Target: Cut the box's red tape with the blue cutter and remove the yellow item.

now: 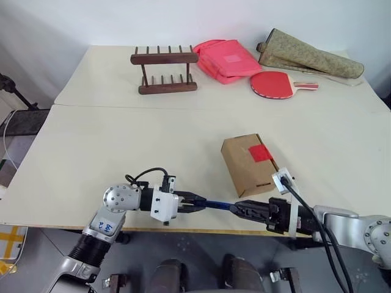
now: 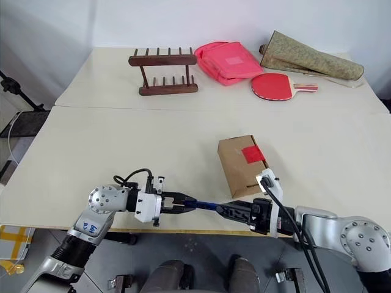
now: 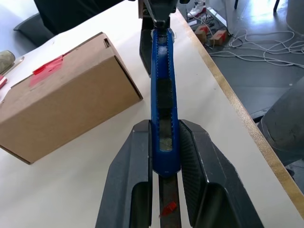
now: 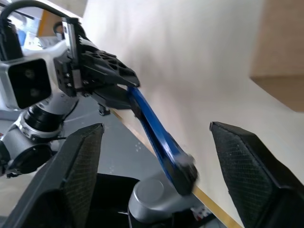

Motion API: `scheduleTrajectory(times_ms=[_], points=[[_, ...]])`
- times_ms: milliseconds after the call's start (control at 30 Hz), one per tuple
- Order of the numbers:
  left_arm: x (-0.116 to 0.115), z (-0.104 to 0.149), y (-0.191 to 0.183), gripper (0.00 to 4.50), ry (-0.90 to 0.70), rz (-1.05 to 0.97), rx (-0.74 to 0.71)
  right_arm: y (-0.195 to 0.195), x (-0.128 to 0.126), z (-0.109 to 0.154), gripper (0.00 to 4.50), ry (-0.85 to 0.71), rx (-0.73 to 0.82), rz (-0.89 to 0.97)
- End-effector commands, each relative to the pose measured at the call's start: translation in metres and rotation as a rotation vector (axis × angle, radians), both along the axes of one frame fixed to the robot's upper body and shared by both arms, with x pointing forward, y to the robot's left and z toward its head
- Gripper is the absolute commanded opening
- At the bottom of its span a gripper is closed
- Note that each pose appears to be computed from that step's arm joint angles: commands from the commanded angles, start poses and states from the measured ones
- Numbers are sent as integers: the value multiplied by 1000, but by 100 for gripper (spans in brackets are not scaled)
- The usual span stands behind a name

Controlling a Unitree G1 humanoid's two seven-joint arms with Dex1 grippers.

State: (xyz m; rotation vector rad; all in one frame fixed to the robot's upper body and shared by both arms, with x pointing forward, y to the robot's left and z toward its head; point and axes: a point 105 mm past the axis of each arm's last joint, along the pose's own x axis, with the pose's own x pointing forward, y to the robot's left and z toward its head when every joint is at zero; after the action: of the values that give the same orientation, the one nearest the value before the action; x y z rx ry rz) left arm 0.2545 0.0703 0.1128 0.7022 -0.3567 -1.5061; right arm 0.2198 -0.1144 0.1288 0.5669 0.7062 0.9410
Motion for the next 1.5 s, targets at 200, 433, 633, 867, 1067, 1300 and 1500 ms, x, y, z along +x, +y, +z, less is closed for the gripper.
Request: scheduleTrajectory(times_ms=[200,433,633,867,1067,1300,1500], points=[[-4,6,-4,46,-25,-14,-17,6,-5,-3,323,17,14,35],[-5,6,-4,46,-21,-9,-18,7,0,-2,279,13,28,23],[-5,6,-5,46,-18,-9,-19,7,5,-4,270,1,26,5],[-5,6,-5,46,-19,-5,-18,8,5,-6,210,-6,21,17],[-5,6,-4,46,-19,-2,-18,8,6,-6,124,-15,20,18],[-6,6,-4,46,-20,-1,-17,8,8,-6,124,-23,27,24],[-5,7,-4,46,-24,0,-19,9,5,-4,124,-23,46,42]])
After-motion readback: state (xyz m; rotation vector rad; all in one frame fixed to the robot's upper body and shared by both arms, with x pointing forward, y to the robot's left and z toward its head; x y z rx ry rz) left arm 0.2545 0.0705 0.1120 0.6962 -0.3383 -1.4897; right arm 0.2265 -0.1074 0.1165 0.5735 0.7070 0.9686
